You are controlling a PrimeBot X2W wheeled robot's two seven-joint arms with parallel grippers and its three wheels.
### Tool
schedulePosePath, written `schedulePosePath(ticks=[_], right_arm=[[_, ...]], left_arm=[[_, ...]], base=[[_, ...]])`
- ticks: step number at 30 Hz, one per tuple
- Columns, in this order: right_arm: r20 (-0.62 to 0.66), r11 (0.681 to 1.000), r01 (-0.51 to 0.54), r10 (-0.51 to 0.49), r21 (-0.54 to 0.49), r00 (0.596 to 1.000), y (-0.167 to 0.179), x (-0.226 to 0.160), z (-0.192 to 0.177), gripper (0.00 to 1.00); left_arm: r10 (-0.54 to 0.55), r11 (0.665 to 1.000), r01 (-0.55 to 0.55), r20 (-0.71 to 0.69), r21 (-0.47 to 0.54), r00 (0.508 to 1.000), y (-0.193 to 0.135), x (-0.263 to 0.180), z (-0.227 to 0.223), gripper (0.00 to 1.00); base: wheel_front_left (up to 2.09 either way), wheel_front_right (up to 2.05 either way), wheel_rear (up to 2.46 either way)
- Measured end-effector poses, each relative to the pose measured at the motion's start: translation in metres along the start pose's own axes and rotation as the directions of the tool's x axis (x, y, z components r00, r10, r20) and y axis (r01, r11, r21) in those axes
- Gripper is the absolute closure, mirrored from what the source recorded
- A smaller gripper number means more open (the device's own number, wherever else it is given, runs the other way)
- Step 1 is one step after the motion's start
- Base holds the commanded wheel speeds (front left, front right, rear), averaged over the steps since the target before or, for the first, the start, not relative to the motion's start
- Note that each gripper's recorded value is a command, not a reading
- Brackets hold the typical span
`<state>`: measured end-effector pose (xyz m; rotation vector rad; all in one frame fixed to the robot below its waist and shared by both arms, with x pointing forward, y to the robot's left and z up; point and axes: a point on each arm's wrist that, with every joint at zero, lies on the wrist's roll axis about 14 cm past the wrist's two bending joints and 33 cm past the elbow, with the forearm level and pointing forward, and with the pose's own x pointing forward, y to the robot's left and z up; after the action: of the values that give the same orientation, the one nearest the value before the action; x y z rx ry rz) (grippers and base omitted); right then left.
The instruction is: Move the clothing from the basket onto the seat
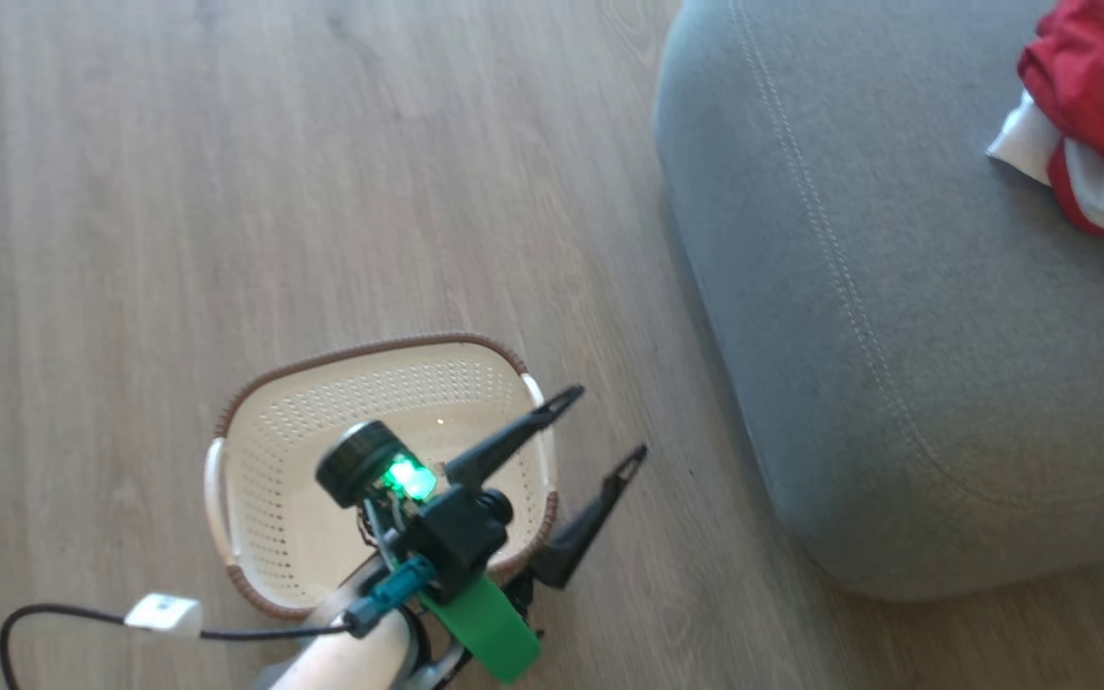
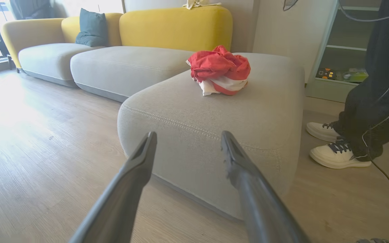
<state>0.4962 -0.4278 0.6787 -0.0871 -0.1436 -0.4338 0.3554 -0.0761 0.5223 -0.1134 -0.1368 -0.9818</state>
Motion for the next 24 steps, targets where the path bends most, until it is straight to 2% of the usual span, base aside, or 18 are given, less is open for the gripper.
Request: schedulePosePath(ticks=[3,7,14,16,19,21,24], right_arm=[[0.105,0.991,-0.131,0.127,0.029,0.986,0.041,-0.011,0.013,0.00],[0.207,0.952,-0.295,0.273,0.080,0.939,0.078,-0.041,0.023,0.00],[0.319,0.860,-0.496,0.440,0.120,0.839,0.131,-0.096,0.029,0.00],[0.345,0.828,-0.541,0.469,0.150,0.813,0.148,-0.111,0.028,0.00],[0.354,0.775,-0.608,0.527,0.173,0.773,0.179,-0.135,0.018,0.00],[0.350,0.742,-0.653,0.578,0.151,0.737,0.200,-0.153,0.010,0.00],[0.329,0.713,-0.671,0.596,0.202,0.732,0.217,-0.167,-0.006,0.00]], left_arm=[[0.073,0.997,-0.073,0.020,0.016,0.997,0.015,-0.007,0.011,0.00],[0.204,0.978,-0.206,0.056,0.035,0.977,0.045,-0.023,0.027,0.00],[0.438,0.893,-0.447,0.127,0.054,0.890,0.096,-0.066,0.055,0.00],[0.502,0.856,-0.513,0.140,0.059,0.853,0.109,-0.083,0.060,0.00],[0.612,0.775,-0.628,0.164,0.074,0.774,0.130,-0.113,0.070,0.00],[0.673,0.716,-0.693,0.174,0.091,0.719,0.141,-0.133,0.074,0.00],[0.726,0.654,-0.748,0.185,0.114,0.663,0.148,-0.154,0.079,0.00]], base=[[0.00,0.00,0.00],[0.00,0.00,0.00],[0.00,0.00,0.00],[0.00,0.00,0.00],[0.00,0.00,0.00],[0.00,0.00,0.00],[0.00,0.00,0.00]])
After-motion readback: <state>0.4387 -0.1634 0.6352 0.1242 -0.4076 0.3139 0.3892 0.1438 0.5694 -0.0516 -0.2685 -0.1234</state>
